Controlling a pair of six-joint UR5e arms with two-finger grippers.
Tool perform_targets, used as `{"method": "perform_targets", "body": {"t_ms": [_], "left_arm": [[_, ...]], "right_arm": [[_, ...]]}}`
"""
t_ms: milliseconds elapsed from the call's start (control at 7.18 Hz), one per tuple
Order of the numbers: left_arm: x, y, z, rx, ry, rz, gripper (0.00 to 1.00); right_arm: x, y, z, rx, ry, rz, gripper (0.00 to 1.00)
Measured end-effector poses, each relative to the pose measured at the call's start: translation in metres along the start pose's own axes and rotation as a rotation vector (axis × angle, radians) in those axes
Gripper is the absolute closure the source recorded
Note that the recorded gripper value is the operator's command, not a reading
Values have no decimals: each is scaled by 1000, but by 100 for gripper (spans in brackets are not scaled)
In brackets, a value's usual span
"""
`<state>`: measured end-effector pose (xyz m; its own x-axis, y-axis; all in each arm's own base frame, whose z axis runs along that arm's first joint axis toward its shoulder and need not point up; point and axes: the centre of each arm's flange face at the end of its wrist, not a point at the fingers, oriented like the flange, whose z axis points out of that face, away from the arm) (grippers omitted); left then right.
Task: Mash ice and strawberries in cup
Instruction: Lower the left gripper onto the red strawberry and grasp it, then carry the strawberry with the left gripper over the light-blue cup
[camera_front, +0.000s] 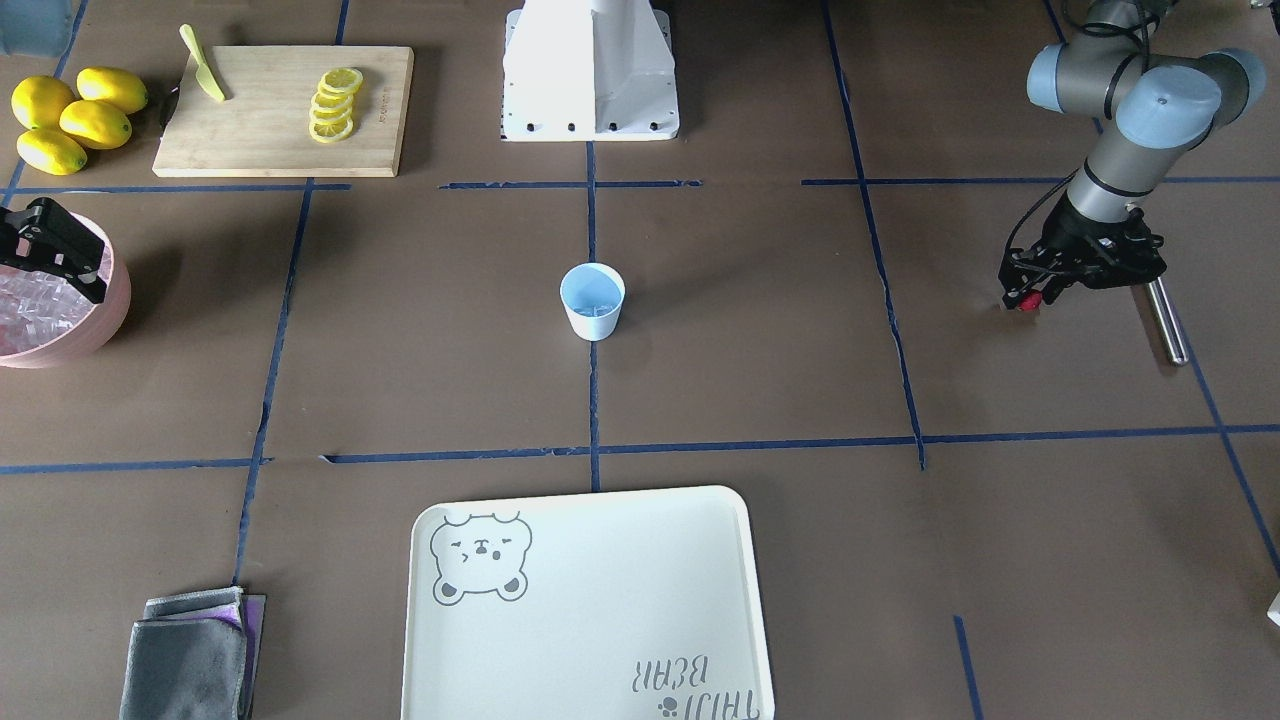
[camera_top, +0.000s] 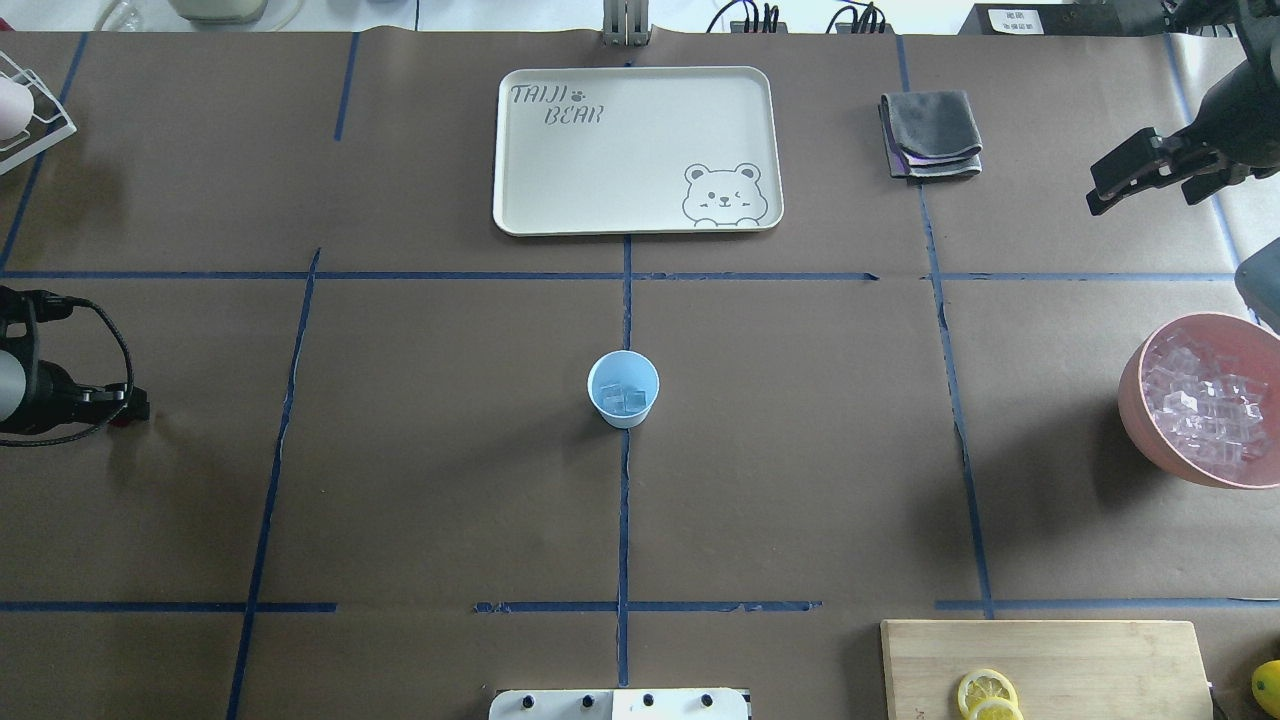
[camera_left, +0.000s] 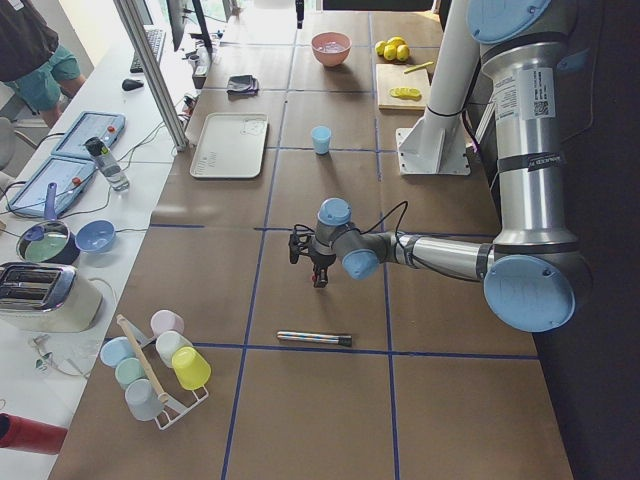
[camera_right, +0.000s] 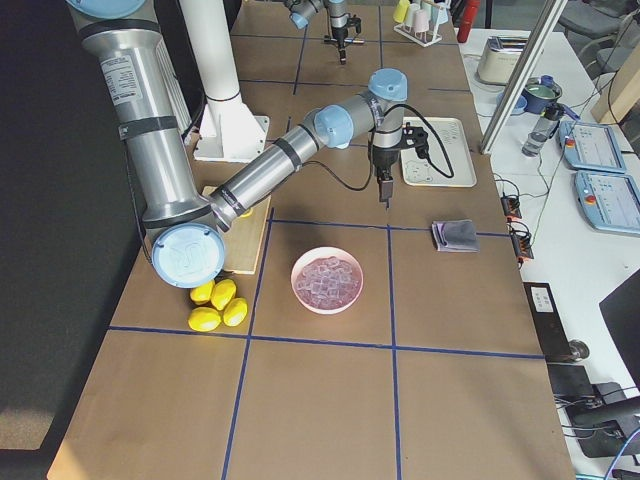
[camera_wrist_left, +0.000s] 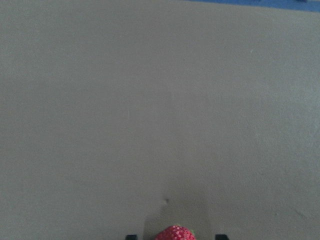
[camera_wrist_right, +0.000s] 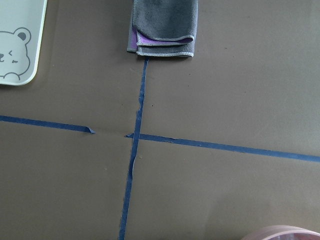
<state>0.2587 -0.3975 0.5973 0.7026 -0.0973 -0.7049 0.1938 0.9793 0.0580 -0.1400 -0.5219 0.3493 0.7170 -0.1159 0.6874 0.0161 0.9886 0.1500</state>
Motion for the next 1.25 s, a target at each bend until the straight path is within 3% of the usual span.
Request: {"method": "perform_targets", "body": {"t_ms": [139,278,696,1253], "left_arm": [[0,0,-1,2,1,0,92],[0,-1,-3,4,3,0,96],[12,-8,-27,-5,37,-12,99],[93,-31,-106,-18,57,-49,100]], "right_arm": [[0,0,0,0,0,0,0],[0,0,0,0,-1,0,0],[-1,1,-1,1,-2,0,0],[10,8,5,-11,8,9,0]]}}
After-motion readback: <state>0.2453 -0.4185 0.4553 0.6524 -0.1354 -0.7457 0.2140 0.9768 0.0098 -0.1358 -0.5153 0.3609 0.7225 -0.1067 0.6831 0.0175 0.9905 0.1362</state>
